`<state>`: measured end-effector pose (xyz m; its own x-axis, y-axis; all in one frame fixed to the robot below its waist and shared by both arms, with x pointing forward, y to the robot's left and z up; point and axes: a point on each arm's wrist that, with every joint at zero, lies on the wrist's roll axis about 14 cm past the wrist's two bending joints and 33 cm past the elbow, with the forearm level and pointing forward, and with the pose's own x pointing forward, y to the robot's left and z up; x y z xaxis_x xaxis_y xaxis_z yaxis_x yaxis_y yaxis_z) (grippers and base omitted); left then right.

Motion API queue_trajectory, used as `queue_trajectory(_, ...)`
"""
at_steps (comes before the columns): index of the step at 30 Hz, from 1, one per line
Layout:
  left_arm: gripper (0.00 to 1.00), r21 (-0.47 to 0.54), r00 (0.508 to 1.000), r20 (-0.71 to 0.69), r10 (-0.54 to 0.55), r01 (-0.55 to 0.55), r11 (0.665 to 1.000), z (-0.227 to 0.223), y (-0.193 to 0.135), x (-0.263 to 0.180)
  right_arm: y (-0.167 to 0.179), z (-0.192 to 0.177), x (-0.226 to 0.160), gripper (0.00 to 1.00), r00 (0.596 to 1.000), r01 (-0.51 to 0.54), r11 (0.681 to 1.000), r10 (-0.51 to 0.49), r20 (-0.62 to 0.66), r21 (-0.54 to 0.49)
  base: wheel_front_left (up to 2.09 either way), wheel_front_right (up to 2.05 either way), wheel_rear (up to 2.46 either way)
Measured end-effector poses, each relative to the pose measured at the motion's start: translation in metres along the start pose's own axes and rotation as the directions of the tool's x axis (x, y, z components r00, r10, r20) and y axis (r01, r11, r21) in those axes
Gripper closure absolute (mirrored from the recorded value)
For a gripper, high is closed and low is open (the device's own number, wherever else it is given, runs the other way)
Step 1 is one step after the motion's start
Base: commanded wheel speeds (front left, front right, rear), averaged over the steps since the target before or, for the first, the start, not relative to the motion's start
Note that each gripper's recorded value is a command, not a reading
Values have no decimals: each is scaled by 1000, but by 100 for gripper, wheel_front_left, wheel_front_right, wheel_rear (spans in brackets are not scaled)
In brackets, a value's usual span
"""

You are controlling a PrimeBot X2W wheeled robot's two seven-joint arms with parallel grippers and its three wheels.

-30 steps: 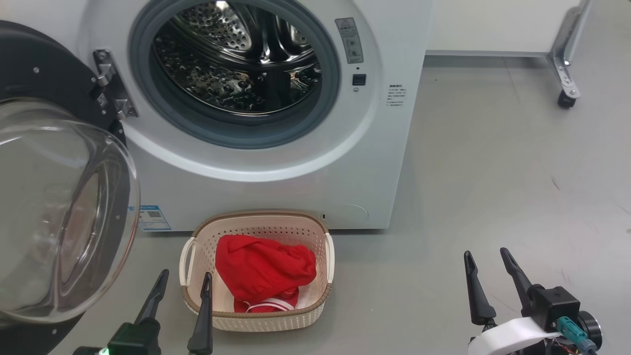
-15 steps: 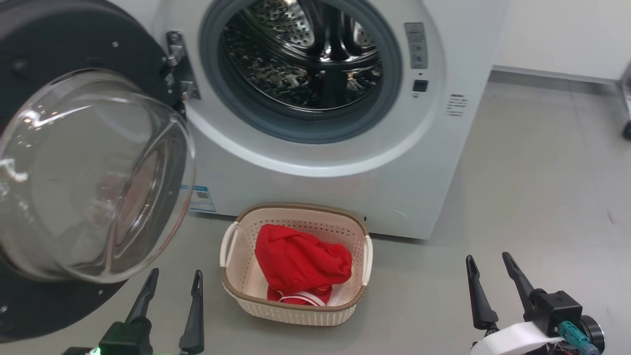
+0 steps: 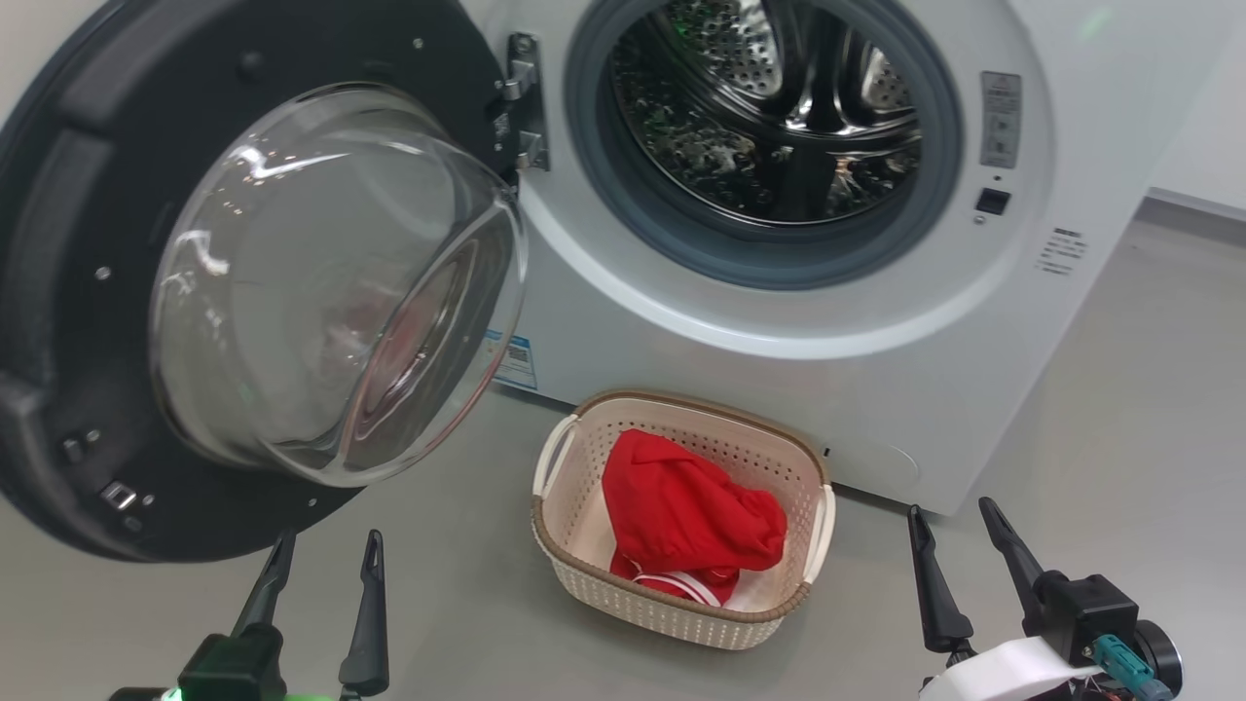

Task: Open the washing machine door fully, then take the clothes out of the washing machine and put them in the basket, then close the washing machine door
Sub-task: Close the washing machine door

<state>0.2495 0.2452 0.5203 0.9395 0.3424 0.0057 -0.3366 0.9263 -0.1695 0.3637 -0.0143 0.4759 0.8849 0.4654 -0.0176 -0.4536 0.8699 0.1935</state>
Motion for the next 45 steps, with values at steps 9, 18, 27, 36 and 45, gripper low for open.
queue_trajectory(9,0,-1,997,16,77,-77,997,4,22,-12,26,-4,10,0,996,-85,996,85,-15,1,0,0,0)
queue_trajectory(18,0,-2,994,24,110,-110,994,6,32,-16,37,-8,11,0,993,-118,993,118,-29,3,0,0,0)
queue_trajectory(27,0,-1,993,21,114,-114,994,6,33,-16,37,-10,10,0,993,-115,993,115,-35,4,0,0,0)
queue_trajectory(36,100,-2,994,19,110,-110,994,5,32,-15,35,-12,10,0,993,-110,994,110,-39,8,0,0,0)
queue_trajectory(45,100,-116,996,37,76,-71,991,10,22,-14,36,-13,12,0,993,-113,994,113,-42,13,0,0,0)
